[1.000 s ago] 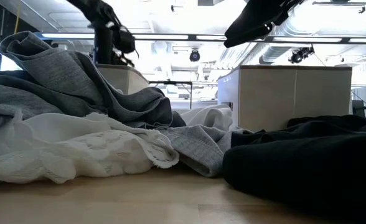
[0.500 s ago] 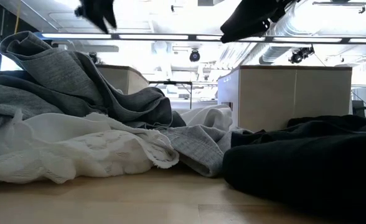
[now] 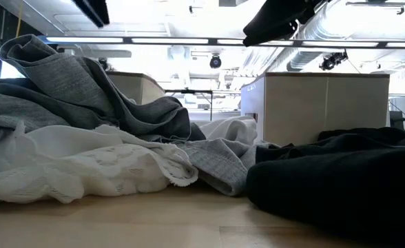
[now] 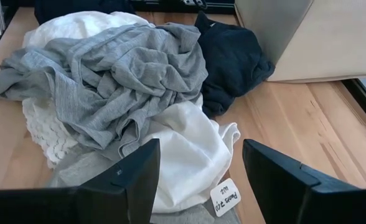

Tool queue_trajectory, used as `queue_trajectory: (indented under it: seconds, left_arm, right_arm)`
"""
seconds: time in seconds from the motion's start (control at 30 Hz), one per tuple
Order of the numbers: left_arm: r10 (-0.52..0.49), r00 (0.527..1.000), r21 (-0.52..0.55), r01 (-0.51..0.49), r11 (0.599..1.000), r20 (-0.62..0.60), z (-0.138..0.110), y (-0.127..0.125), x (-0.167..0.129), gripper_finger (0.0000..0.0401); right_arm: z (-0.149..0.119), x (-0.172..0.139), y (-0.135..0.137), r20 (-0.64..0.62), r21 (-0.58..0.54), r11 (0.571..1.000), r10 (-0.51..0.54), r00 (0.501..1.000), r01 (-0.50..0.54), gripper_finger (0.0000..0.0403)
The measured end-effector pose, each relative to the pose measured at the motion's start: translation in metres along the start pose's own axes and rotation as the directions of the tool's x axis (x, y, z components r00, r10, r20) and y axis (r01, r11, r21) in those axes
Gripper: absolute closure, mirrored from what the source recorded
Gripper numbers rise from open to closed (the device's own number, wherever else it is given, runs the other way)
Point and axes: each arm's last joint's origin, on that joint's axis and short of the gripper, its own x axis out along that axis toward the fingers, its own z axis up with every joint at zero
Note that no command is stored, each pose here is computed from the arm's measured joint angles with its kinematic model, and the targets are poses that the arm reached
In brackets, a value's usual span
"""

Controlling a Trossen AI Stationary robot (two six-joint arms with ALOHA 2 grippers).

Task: Sort clothes
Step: Put the gray cloth into the right laundry organizer

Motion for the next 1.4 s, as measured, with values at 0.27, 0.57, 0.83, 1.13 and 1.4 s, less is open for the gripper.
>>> queue_trajectory:
  seconds: [0.27, 0.57, 0.83, 1.13, 1.4]
  left_arm:
    - [-0.326, 0.944, 0.056, 0.329, 0.943, -0.058, -0.056, -0.044, 0.067, 0.0215]
    - [-0.58, 0.814, 0.382, 0.544, 0.747, -0.028, -0.107, -0.079, 0.115, 0.0215]
    - [-0.552, 0.826, 0.401, 0.546, 0.736, -0.113, -0.126, -0.084, 0.135, 0.0239]
    - [-0.598, 0.792, 0.441, 0.583, 0.683, -0.122, -0.125, -0.106, 0.149, 0.0387]
    - [-0.662, 0.735, 0.536, 0.503, 0.678, 0.148, -0.076, -0.091, 0.092, 0.0397]
  right_arm:
    - [-0.002, 0.0, 0.0, -0.019, -0.016, 1.0, -0.002, 1.0, 0.002, 0.0185]
    - [-0.001, 0.0, 0.0, -0.011, -0.012, 1.0, -0.001, 1.0, 0.001, 0.0185]
    - [0.002, 0.001, -0.002, 0.012, 0.002, 1.0, -0.004, 1.0, 0.004, 0.0185]
    - [0.004, 0.018, -0.002, 0.057, 0.02, 0.999, -0.044, 0.997, 0.042, 0.0185]
    - [-0.006, 0.066, 0.022, 0.086, -0.16, 0.968, 0.208, 0.974, -0.193, 0.0185]
